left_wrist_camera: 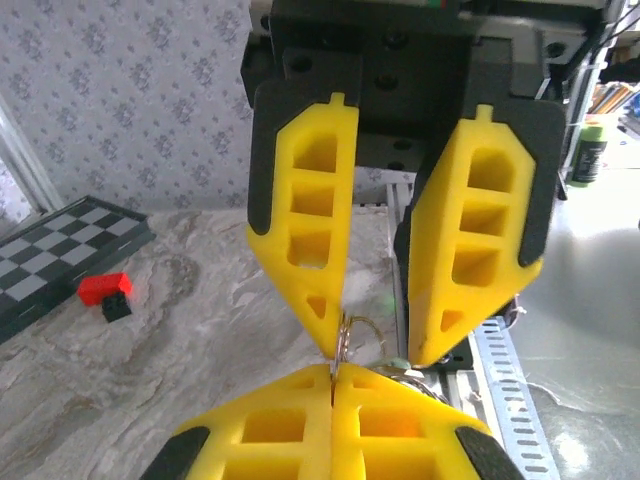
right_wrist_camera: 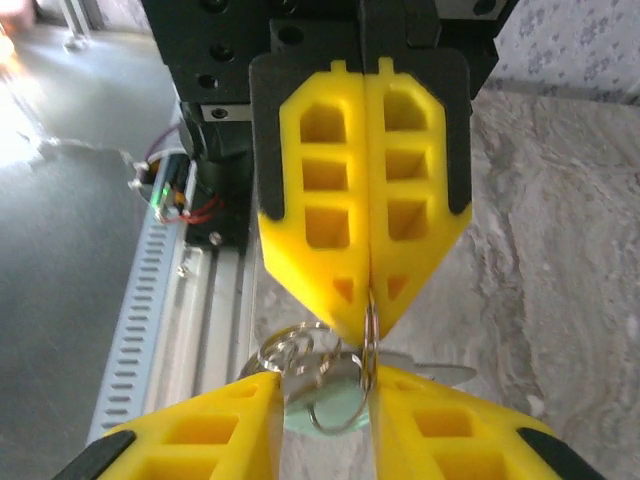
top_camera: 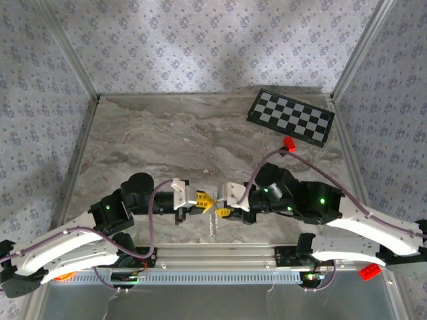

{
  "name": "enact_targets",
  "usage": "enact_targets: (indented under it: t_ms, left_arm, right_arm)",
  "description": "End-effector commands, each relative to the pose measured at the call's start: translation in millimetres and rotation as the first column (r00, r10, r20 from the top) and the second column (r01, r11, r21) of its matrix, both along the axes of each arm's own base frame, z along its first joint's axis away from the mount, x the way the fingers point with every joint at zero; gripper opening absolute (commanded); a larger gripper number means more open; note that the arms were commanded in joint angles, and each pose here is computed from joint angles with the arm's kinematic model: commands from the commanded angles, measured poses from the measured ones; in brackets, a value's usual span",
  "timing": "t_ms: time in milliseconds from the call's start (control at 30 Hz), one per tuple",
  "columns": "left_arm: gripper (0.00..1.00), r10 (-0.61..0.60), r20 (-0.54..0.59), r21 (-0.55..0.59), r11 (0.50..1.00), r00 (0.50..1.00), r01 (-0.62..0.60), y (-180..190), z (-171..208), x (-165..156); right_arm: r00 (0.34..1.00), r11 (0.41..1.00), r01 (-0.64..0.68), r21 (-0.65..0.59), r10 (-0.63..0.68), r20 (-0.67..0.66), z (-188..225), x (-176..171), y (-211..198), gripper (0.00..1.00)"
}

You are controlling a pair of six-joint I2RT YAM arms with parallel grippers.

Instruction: Put the keys on the keyring

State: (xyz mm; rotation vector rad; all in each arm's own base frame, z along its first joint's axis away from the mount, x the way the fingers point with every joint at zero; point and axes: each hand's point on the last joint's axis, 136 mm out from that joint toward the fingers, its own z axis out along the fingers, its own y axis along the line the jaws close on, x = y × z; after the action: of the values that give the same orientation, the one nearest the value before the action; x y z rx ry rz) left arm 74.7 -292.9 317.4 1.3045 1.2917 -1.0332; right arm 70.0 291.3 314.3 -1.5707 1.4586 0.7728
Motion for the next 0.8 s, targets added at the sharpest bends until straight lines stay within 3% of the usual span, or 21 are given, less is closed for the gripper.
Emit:
enact_targets:
  t_ms: [0,167,367,767]
  left_arm:
    - [0.0,-0.044,0.077,-0.105,0.993,0.996,0.052,2,37,-9]
    - [0.0,-0.089,0.076,-0.134,0.986,0.993,0.098,-1,42,-16]
    - [0.0,-0.086,0.081,-0.163,0.982,0.993,0.098,-3,44,-15]
    - [0.0,-0.081,0.083,-0.162,0.982,0.993,0.093,-7,43,-12]
  right_arm:
    - [0.998,0.977,-0.025,0.211,0.035,-0.043,34,-11,0,0.31]
    - [0.998,0.959,0.011,0.282,0.005,-0.055,41,-6,-6,0.34]
    - [0.997,0.94,0.01,0.34,0.016,-0.074,50,-8,-11,0.49]
    - [0.992,0.952,0.036,0.304,0.002,-0.125,37,1,-4,0.41]
